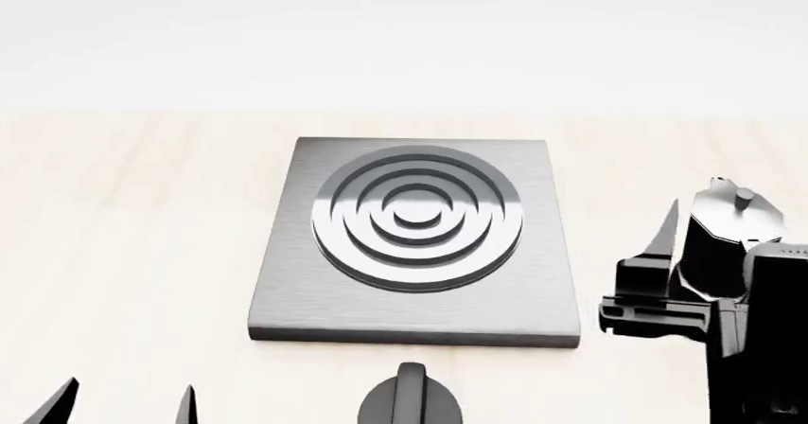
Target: Put the moka pot on the stove.
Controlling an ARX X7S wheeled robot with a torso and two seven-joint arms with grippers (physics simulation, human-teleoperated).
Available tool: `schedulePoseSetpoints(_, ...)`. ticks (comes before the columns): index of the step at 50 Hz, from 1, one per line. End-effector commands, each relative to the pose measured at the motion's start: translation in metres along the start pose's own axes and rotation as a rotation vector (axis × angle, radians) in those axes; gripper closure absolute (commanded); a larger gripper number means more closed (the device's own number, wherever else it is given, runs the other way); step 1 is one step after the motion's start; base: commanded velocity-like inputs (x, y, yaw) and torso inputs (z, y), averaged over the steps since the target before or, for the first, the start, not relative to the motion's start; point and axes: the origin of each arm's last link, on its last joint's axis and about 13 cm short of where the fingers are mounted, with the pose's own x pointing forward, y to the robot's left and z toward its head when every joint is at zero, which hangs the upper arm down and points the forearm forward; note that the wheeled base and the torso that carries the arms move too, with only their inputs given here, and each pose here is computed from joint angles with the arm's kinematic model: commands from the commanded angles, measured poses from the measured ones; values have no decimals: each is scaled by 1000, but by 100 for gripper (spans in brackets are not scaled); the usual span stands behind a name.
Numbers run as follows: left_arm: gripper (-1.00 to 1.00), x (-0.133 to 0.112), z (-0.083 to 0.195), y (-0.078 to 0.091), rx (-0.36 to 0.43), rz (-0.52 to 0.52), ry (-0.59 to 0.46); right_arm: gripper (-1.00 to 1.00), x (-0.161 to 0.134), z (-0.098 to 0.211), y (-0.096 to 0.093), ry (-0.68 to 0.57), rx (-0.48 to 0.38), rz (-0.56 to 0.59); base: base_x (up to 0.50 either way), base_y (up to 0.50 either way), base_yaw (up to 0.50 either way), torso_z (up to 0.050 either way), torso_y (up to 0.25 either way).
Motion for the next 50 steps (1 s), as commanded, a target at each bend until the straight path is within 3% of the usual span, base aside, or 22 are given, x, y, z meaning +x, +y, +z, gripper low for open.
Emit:
schedulePoseSetpoints(1,-100,1,0,1,2,3,-1,-100,11,-10,-15,67,62,2,0,0,0,0,0)
schedulePoseSetpoints(11,-100,0,2,1,2,4,-5,-100,16,-23,-33,129,119,-18,0,0,0,0,0)
schedulePoseSetpoints(22,-100,1,2,1,4,3,-4,-100,20,-37,-40,173,153,-20,0,0,0,0,0)
schedulePoseSetpoints(50,-100,0,1,0,8,1,-2,-100,29,-59,-33,236,171,26,0,0,0,0,0)
